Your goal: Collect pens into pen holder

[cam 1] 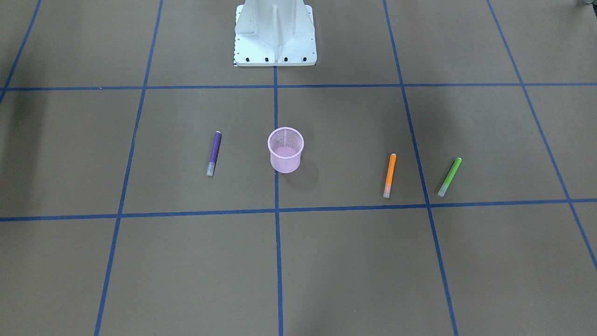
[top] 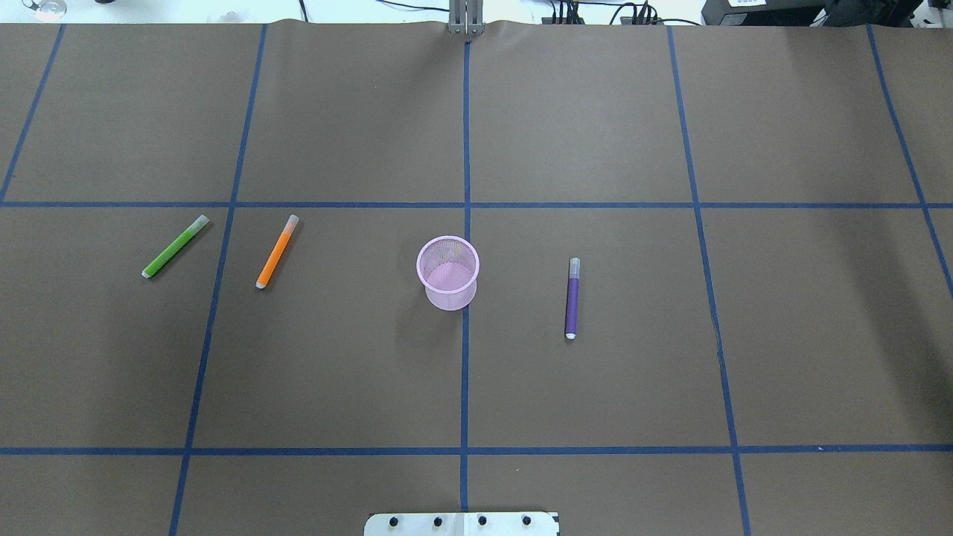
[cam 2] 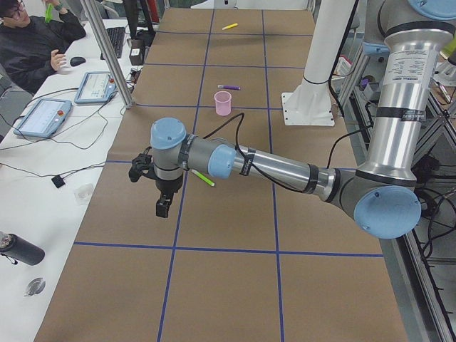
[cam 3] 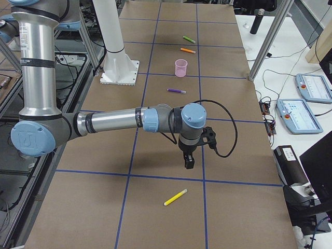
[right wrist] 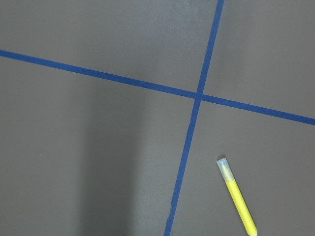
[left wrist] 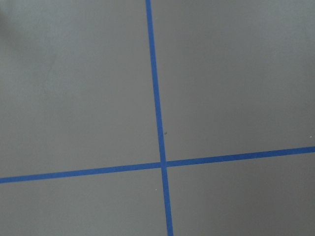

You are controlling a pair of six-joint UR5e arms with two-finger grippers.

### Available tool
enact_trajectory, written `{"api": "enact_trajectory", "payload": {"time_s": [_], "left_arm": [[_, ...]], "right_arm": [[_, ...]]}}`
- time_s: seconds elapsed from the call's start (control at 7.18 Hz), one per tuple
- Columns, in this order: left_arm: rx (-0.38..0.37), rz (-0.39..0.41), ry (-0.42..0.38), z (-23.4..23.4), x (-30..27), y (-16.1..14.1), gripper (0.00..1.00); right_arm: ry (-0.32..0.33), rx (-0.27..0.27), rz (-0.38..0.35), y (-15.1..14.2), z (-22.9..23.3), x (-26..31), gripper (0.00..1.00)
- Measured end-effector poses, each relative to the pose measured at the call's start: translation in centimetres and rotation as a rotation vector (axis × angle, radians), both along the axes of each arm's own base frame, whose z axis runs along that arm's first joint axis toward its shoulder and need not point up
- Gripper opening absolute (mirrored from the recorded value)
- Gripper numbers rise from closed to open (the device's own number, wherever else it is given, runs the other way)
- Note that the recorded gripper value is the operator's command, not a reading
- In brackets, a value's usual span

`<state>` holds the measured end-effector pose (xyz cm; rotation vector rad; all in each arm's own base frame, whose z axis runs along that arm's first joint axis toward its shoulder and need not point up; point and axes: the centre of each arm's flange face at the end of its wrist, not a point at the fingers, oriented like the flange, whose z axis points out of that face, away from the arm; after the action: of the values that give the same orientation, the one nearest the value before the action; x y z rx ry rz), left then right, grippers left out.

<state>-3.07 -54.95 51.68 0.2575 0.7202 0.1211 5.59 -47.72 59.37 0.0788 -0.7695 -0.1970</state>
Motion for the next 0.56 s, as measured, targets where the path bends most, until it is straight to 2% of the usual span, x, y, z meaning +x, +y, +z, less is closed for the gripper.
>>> {"api": "enact_trajectory", "payload": {"time_s": [0.28, 0.56], "left_arm": [[0.063, 0.112, 0.017, -4.1, 7.0, 0.7, 1.0], [0.012, 0.179, 0.053, -6.7, 16.5, 1.5, 1.0]], "right_arm": [[0.0, 0.0, 0.0, -0.1, 0.0, 0.0, 1.0], [0.0, 0.0, 0.0, -0.1, 0.0, 0.0, 1.0]]}}
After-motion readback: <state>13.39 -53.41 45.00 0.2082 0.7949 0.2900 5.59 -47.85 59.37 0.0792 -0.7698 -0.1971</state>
